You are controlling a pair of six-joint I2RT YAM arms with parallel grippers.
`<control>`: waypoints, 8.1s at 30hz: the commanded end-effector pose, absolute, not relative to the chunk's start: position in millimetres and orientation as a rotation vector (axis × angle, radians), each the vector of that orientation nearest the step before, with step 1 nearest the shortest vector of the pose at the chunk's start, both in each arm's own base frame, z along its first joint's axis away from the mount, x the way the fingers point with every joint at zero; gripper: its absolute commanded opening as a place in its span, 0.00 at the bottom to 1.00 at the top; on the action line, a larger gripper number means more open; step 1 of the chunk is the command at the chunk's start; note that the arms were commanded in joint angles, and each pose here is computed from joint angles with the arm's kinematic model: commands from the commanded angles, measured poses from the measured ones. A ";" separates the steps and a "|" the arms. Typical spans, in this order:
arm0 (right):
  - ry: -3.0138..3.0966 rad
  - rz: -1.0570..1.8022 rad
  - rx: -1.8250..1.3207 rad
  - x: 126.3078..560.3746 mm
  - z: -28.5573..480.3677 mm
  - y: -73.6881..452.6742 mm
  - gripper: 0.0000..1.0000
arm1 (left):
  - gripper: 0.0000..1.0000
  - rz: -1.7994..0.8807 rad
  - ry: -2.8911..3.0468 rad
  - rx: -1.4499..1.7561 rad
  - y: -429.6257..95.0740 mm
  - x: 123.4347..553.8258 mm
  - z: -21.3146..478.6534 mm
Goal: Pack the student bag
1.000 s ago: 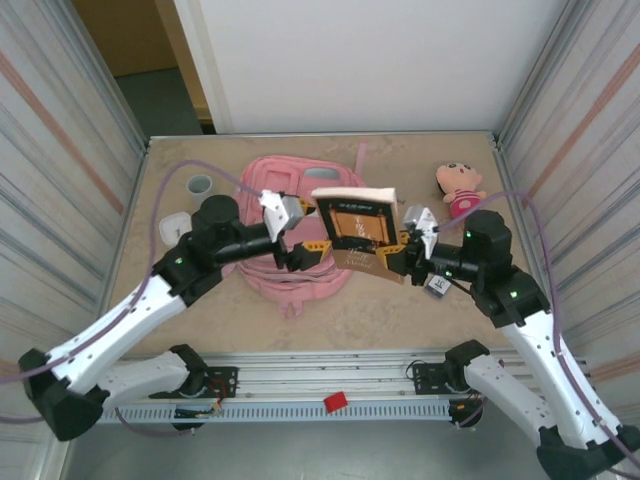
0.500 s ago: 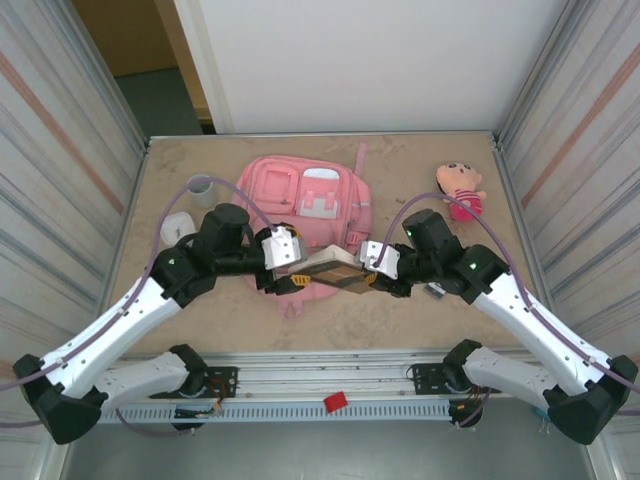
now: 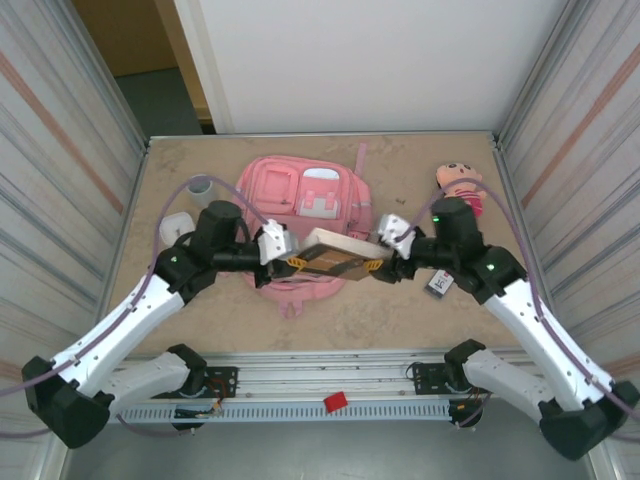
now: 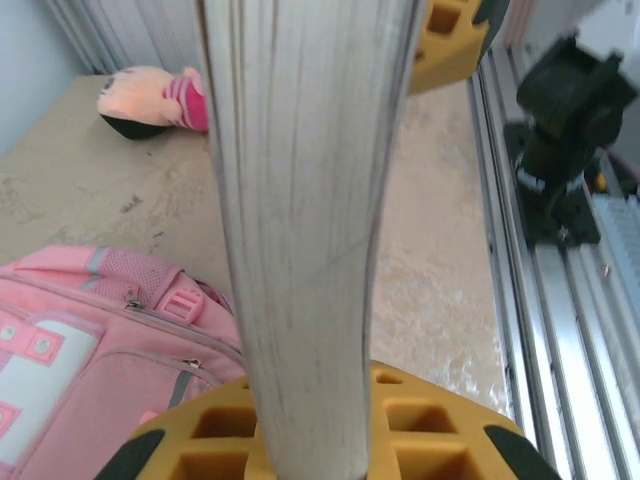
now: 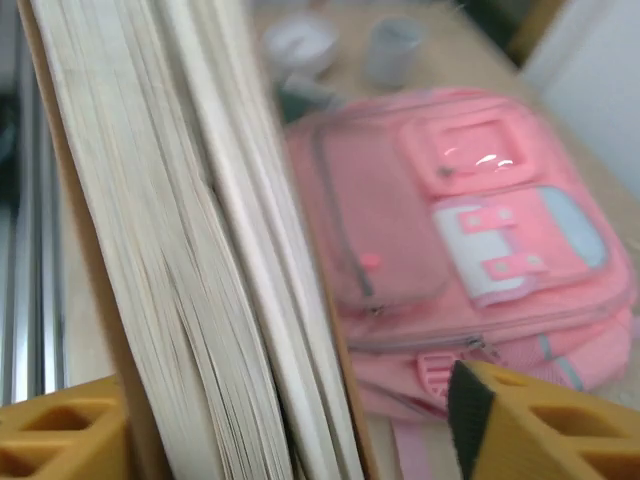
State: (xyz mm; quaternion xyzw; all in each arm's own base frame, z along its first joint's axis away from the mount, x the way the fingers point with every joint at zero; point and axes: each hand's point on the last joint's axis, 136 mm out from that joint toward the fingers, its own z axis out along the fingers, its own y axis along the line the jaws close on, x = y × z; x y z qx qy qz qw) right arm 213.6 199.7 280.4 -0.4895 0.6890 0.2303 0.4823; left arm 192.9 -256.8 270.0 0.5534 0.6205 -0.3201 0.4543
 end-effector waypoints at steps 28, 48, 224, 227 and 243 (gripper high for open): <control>1.329 1.270 -0.718 199.5 363.4 188.6 0.00 | 0.30 -1.028 1.363 1.106 -269.4 223.3 353.9; 1.706 0.893 -0.307 255.0 276.6 133.2 0.00 | 0.79 -0.272 1.817 1.623 -160.7 272.3 151.4; 2.124 0.359 -0.658 248.4 207.7 196.6 0.72 | 0.70 -0.730 2.079 1.042 -320.9 311.2 183.6; 2.084 0.306 -1.048 232.3 195.2 225.1 0.77 | 0.71 -0.749 2.079 0.863 -294.5 321.3 206.0; 1.846 -0.100 -1.931 241.1 90.7 260.2 0.84 | 0.72 -0.884 2.173 0.223 -185.5 306.2 176.5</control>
